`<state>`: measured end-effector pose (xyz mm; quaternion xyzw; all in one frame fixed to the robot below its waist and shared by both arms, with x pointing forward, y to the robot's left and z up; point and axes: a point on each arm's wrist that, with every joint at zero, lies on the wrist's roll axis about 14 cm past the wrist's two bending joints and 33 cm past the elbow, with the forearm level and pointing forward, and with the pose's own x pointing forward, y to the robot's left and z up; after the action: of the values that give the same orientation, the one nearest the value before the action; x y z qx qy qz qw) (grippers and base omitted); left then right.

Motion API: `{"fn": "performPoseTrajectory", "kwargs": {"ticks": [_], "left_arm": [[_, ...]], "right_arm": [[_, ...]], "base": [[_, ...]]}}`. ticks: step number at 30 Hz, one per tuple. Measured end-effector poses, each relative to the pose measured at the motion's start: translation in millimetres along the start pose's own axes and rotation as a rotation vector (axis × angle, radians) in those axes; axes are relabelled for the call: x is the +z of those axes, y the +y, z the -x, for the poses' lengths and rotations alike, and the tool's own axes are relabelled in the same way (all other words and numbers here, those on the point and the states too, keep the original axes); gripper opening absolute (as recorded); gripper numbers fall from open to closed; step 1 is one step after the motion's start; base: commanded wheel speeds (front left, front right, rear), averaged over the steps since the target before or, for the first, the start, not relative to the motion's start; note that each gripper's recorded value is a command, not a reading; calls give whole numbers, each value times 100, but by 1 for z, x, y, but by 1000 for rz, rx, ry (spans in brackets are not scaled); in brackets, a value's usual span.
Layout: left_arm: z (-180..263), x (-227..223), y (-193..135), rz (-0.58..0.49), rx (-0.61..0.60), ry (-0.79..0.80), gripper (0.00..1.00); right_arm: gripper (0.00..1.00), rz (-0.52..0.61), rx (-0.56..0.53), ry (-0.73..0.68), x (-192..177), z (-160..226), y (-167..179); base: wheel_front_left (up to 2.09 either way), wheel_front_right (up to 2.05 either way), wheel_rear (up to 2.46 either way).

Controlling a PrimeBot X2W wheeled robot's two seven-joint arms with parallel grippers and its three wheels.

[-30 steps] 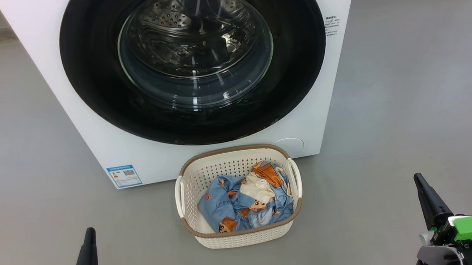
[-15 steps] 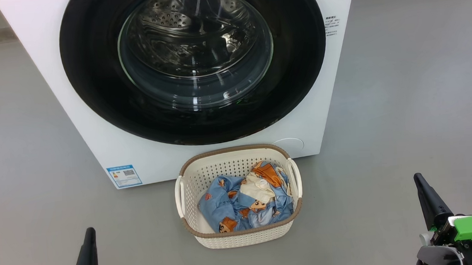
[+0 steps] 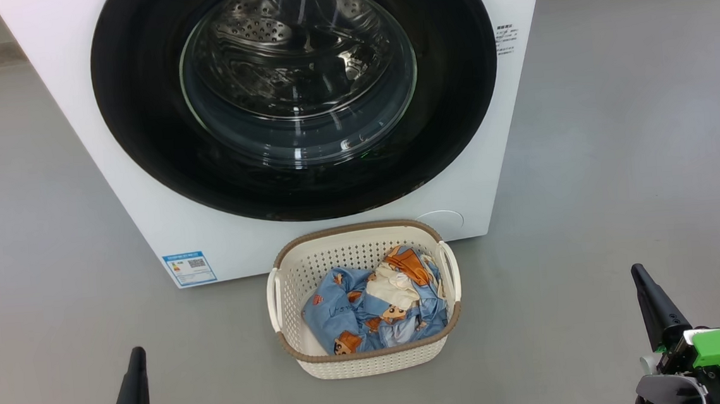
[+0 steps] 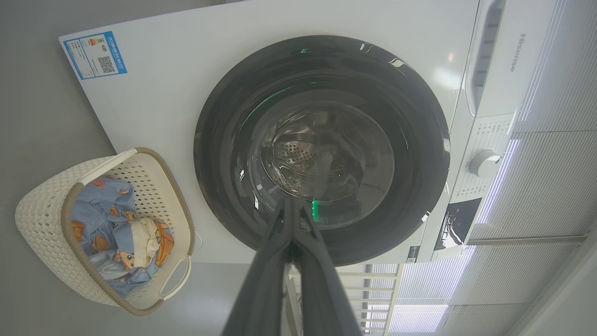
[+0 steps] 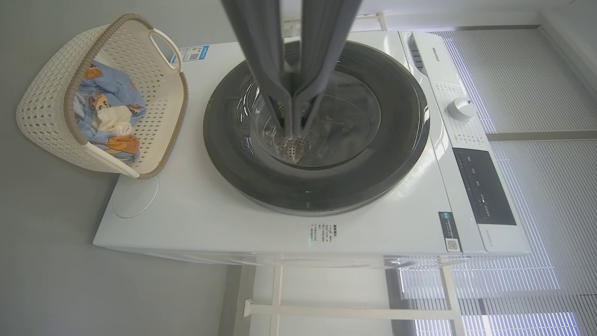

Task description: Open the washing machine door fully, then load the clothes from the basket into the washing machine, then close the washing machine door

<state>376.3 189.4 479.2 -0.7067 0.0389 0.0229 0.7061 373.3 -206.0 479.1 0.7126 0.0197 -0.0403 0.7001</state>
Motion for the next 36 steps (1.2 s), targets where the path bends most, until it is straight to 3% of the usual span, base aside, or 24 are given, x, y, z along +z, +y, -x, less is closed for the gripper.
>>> {"fn": "performPoseTrajectory", "kwargs": {"ticks": [36], "left_arm": [[0, 0, 0, 0, 0, 0, 0]], "right_arm": [[0, 0, 0, 0, 0, 0, 0]], "base": [[0, 0, 0]]}}
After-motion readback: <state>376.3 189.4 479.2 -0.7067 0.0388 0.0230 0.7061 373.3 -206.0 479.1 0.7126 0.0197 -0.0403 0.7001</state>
